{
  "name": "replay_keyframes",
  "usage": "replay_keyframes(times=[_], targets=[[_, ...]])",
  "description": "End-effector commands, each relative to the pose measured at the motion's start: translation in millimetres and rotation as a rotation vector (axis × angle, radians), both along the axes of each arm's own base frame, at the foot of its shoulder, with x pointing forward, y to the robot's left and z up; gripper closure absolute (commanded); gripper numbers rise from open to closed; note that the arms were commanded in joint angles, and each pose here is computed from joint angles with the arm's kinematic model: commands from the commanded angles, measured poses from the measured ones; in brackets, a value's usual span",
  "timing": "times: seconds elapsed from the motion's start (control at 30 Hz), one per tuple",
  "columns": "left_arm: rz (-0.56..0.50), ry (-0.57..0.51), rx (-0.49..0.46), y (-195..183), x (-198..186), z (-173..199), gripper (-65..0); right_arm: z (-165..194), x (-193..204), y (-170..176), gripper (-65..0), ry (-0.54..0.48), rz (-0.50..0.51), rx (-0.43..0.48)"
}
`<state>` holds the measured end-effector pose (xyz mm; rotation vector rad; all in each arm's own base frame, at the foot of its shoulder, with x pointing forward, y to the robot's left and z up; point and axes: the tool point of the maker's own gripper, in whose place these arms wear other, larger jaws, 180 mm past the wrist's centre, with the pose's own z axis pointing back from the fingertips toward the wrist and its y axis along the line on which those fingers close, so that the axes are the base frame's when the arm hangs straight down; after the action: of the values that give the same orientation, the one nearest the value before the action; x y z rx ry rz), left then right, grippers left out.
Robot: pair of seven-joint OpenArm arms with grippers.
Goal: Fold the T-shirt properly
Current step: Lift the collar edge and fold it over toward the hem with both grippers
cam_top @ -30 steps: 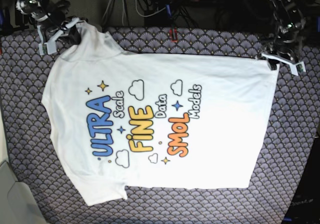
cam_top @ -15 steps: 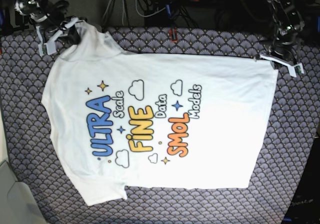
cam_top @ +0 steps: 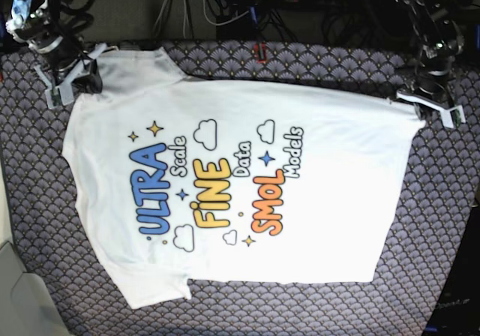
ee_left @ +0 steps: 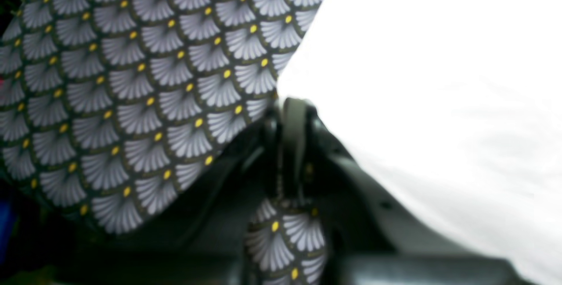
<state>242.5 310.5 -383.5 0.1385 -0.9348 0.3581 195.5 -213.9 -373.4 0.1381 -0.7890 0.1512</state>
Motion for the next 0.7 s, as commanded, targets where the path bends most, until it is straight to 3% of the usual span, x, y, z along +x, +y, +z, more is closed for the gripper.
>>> replay_keyframes(times=[0.0,0.17,0.43,0.67], targets=[[-0.003,-0.056,0.025,4.3,12.6,15.7,-0.5,13.3,11.2,-1.2,0.0,-0.054,0.008,-0.005],[-0.026,-0.073,0.031,-0.4,33.0,19.0,-0.5,24.9,32.8,-11.2,0.0,-0.080,0.002,-0.035],[-0.096,-0.038,0.163,-12.0,74.7,23.9,-0.5,55.7,82.4,-24.1,0.0,-0.129,0.019,-0.101],[-0.091,-0.055,0.199,-6.4,105.8,35.4,-0.5,61.9,126.4,-41.2,0.0,-0.138,0.007,-0.104]])
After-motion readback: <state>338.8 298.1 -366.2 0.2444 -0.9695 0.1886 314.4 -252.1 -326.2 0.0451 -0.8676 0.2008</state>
